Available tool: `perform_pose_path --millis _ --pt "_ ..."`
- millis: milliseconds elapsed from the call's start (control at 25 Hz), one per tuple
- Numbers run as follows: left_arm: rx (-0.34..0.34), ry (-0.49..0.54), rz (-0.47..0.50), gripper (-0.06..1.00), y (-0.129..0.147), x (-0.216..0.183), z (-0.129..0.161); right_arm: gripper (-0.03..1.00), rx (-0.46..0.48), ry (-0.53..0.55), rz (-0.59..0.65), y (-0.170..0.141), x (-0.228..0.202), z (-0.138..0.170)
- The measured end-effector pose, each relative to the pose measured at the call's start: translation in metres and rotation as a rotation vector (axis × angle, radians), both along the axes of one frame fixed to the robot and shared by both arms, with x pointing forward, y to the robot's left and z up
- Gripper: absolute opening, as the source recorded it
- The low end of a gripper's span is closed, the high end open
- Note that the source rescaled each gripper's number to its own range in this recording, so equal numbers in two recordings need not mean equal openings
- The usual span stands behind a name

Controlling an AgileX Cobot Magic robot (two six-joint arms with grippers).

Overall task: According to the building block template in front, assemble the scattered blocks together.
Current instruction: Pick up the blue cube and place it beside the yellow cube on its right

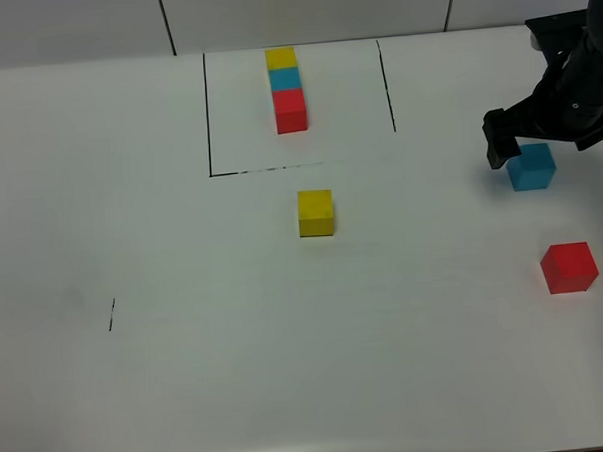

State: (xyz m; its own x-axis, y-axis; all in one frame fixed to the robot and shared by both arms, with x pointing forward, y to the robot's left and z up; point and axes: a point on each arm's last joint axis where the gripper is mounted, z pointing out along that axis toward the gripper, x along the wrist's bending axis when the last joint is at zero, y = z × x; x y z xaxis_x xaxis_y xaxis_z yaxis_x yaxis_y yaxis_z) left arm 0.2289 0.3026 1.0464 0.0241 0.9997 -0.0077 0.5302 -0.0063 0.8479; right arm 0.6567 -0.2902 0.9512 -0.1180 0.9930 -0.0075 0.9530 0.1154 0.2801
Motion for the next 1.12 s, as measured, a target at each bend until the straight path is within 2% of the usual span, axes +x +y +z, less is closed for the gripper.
perform_pose_path --millis 360,600,880,1120 --pt "0.000 0.000 0.000 0.63 0.000 0.000 0.000 0.97 -0.010 0.023 -0.033 -0.018 0.009 -0.027" --pt "0.000 0.000 0.000 0.63 0.000 0.000 0.000 0.89 -0.010 0.041 -0.052 -0.026 0.011 -0.039" --pt "0.000 0.000 0.000 0.63 0.000 0.000 0.000 0.84 0.033 0.019 -0.057 -0.024 0.018 -0.041" --pt "-0.001 0.000 -0.001 0.63 0.000 0.000 0.000 0.83 0.035 0.023 -0.053 -0.024 0.020 -0.044"
